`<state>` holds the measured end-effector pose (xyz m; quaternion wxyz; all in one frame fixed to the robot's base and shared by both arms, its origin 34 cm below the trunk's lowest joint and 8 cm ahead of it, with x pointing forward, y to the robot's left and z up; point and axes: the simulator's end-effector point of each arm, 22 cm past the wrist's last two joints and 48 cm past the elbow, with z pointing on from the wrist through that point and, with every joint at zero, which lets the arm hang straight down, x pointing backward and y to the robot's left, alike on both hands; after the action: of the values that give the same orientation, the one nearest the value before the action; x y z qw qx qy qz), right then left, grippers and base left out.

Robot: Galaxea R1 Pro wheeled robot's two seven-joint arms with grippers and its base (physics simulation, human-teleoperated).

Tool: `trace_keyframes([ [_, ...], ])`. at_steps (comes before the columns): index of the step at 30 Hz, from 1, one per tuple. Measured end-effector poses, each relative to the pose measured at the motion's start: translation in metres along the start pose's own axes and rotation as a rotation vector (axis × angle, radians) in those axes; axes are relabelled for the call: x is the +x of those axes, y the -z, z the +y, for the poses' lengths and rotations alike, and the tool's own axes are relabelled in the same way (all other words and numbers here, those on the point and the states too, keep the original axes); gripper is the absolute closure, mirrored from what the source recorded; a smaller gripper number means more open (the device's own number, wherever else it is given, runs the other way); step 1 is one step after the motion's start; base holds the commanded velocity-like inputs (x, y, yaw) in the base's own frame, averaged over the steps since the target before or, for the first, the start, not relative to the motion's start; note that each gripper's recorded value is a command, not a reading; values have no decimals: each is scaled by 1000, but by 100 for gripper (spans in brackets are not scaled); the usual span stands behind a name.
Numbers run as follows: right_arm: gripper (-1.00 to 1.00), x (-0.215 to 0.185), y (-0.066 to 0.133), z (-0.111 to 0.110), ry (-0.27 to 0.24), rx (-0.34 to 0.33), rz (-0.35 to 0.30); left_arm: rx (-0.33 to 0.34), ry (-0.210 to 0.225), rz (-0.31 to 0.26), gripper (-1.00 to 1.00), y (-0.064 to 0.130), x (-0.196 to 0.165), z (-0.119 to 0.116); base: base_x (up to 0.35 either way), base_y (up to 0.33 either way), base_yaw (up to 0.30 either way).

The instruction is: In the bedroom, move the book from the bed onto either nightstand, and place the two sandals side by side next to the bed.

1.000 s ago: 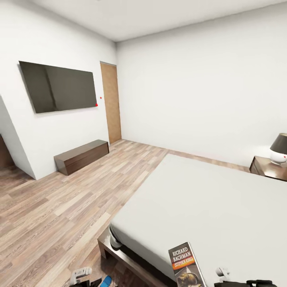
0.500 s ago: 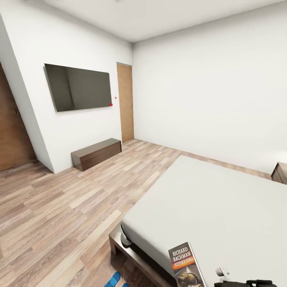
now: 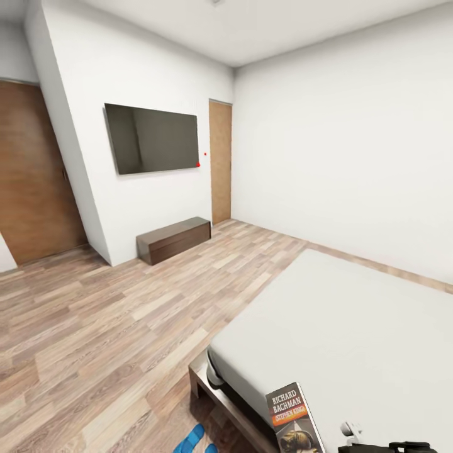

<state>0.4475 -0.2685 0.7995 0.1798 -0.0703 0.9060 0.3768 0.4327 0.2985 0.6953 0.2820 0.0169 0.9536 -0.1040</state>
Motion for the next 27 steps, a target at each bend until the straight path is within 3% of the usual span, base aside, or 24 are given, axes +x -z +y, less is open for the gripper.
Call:
trace_keyframes([
  [27, 100, 0, 0, 0, 0, 2, 1, -1, 1, -7, -100, 0, -1, -1, 0, 0, 232],
])
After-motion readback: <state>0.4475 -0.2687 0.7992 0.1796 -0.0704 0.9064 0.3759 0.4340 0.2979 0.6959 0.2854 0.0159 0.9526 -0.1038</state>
